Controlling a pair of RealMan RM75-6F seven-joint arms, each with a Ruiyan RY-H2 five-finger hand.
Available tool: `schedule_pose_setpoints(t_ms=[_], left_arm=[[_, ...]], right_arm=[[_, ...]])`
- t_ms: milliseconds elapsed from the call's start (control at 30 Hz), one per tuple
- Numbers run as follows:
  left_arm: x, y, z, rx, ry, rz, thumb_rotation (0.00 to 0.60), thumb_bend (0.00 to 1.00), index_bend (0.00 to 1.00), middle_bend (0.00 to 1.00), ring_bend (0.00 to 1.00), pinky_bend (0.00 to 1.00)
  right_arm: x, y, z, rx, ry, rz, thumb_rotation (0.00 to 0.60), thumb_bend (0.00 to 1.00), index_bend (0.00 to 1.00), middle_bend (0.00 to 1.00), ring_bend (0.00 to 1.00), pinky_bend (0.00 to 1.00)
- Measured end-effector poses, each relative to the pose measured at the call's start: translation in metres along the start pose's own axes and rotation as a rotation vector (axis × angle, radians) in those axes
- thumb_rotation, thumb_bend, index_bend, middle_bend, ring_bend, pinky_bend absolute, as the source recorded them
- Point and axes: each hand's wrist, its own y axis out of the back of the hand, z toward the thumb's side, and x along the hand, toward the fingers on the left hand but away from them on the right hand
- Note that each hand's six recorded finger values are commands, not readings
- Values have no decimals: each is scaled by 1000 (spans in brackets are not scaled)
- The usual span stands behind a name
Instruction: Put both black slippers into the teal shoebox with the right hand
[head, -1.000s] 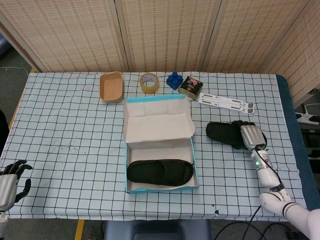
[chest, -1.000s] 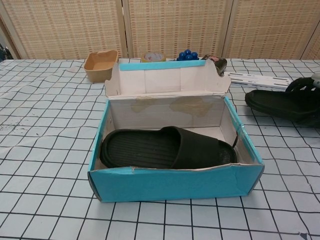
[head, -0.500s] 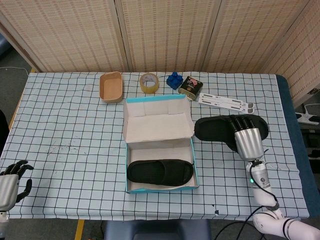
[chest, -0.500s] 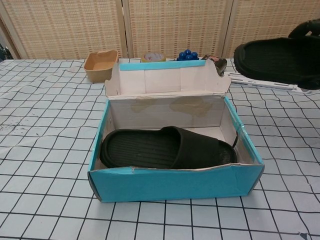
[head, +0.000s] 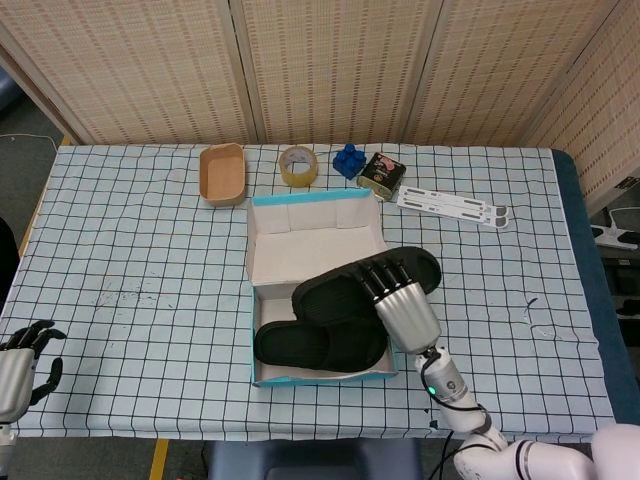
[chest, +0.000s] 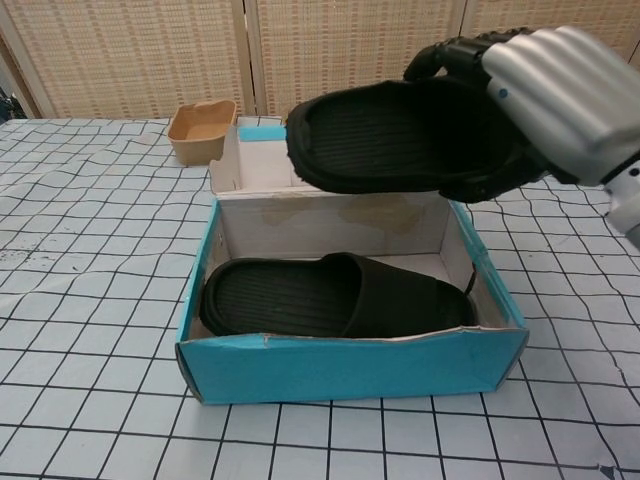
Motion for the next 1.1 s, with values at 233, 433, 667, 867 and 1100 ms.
schedule_pose_setpoints(t_ms=[233, 433, 667, 867, 1100], left_arm=[[-1, 2, -1, -14, -4, 3, 600, 490, 350, 219, 244, 479], [-2, 3, 0, -22, -12, 6, 600, 490, 350, 219, 244, 479], [-2, 3, -1, -23, -11, 3, 600, 490, 350, 219, 244, 479], [-2, 3, 0, -23, -14, 1, 600, 489, 350, 219, 244, 479], [-1, 3, -1, -27, -13, -1, 600, 490, 350, 219, 244, 480]], right_arm=[[-25, -18, 53, -23, 33, 11, 600, 106, 555, 491, 418, 511], [-40, -34, 81, 3, 43, 6, 600, 106, 555, 491, 418, 511], [-48, -54, 89, 36, 41, 18, 600, 106, 557, 494, 418, 511], [-56, -77, 88, 56, 22, 56, 600, 106, 557, 495, 418, 511], [-52, -98, 90, 52, 28, 103, 600, 106, 557, 495, 419, 511]])
